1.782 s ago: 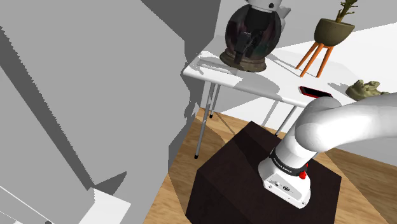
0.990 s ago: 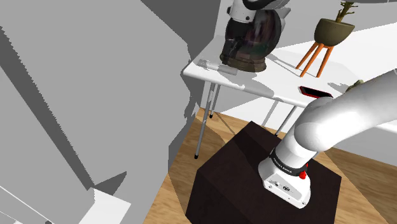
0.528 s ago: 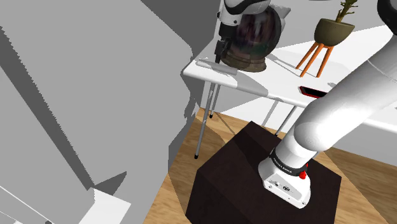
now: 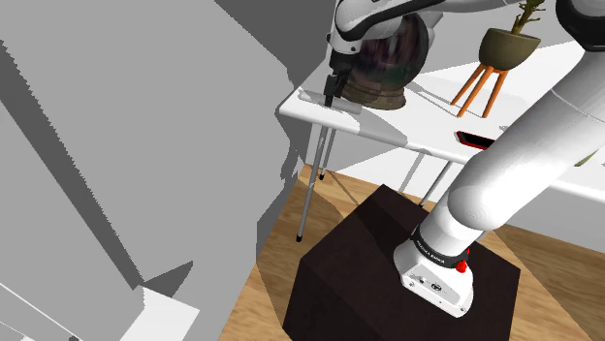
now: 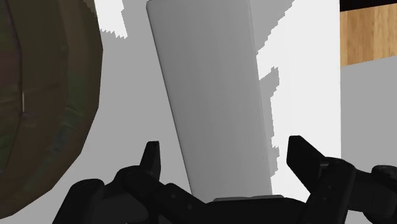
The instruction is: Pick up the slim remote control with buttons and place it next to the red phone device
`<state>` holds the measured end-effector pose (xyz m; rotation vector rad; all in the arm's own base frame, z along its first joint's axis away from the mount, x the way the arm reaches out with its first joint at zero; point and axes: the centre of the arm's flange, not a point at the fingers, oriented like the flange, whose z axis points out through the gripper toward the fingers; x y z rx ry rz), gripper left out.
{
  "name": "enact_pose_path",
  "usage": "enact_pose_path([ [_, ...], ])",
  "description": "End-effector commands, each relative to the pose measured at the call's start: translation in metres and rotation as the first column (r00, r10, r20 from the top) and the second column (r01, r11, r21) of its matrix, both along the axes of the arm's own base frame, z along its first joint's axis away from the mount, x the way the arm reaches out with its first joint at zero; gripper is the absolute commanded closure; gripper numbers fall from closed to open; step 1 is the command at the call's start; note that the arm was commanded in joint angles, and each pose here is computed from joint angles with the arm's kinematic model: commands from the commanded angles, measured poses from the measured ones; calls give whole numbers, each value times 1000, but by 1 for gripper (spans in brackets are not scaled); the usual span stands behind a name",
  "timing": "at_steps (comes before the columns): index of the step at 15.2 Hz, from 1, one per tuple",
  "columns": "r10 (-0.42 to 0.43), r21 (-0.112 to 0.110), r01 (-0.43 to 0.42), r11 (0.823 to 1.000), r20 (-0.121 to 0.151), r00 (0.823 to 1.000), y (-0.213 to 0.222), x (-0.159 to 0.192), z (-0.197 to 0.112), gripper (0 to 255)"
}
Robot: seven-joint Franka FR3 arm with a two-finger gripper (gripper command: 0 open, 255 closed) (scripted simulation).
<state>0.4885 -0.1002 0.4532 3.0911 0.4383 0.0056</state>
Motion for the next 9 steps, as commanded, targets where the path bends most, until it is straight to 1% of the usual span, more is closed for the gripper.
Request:
enact_pose_path([
  [1,0,0,0,1000,0,1000,0,0,-4,0],
  [7,0,0,0,1000,0,1000,0,0,-4,0],
  [8,0,0,0,1000,0,1000,0,0,-4,255],
  [9,0,0,0,1000,0,1000,0,0,-4,255],
])
